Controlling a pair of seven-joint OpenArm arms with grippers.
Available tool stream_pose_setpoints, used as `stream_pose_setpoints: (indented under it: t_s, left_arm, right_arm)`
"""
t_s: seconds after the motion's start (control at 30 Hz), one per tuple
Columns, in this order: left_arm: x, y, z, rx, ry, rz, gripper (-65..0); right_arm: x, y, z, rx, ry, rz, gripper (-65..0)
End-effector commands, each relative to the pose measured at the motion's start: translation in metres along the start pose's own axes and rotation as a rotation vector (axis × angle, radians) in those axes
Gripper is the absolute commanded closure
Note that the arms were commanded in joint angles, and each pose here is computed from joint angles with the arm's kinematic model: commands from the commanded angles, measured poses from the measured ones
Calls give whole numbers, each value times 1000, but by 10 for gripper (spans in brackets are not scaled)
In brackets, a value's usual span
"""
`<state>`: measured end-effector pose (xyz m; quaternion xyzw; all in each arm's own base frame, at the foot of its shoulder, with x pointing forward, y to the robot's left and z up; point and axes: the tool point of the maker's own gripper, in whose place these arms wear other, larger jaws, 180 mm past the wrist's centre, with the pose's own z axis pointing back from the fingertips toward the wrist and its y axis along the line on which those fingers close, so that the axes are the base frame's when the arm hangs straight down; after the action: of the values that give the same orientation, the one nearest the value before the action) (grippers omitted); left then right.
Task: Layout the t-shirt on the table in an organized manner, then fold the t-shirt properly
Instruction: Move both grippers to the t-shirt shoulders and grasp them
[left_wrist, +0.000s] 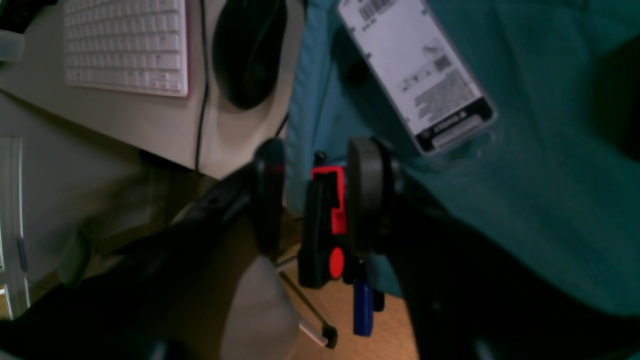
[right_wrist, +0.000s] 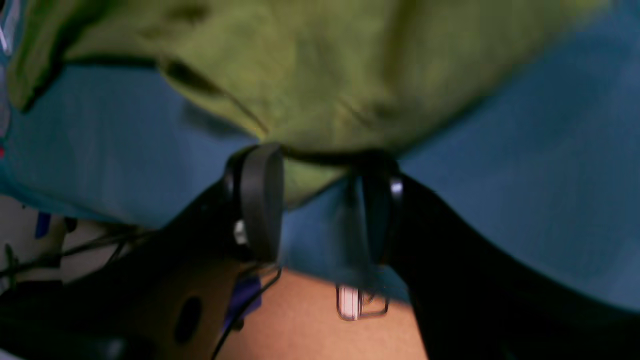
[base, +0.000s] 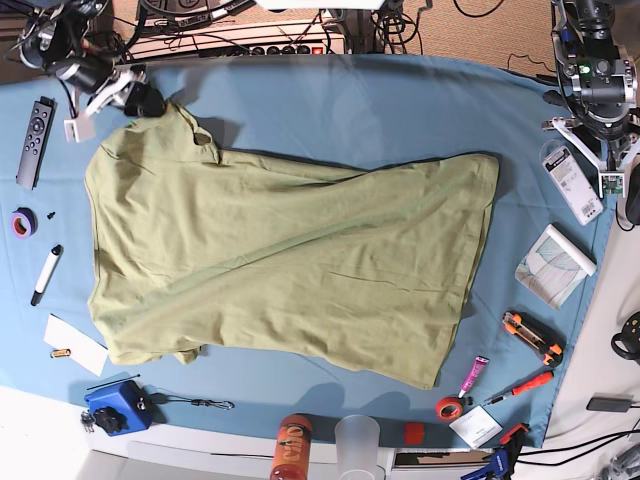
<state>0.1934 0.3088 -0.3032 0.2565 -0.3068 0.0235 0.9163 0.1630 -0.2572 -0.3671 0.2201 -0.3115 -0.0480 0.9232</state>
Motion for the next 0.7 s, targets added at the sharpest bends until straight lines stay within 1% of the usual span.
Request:
stream_pose_setpoints:
  t_s: [0.0,0.07,0.17,0.27,0.43,0.57,0.6,0.67]
  left_arm:
    - [9,7,3,23,-39,-6,-200]
    - [9,7,3,24,-39,-6,-200]
    - [9,7,3,24,-39,-5,-200]
    - [10,7,3,24,-40,-5,-200]
    - [10,7,3,23,-40,-5,-200]
    - [11,7,3,21,-49,-4,-200]
    - [12,6,3,16,-55,-2,-200]
    - [14,2,3,-8,-66,9,-200]
  right_arm:
    - [16,2,4,7,-51,25,-260]
    - [22,5,0,16,-70,24,-260]
    - [14,6,-7,4,-56,6,-259]
    - [3,1,-10,-36,-19,-14,-259]
    - [10,-6,-9,-74,-55,-5,-259]
    - [5,-15,-8,-123,-32,-14,-255]
    - [5,-16,-8,-128,-34,-12,-250]
    - [7,-16,-8,-128,-41,-12,-204]
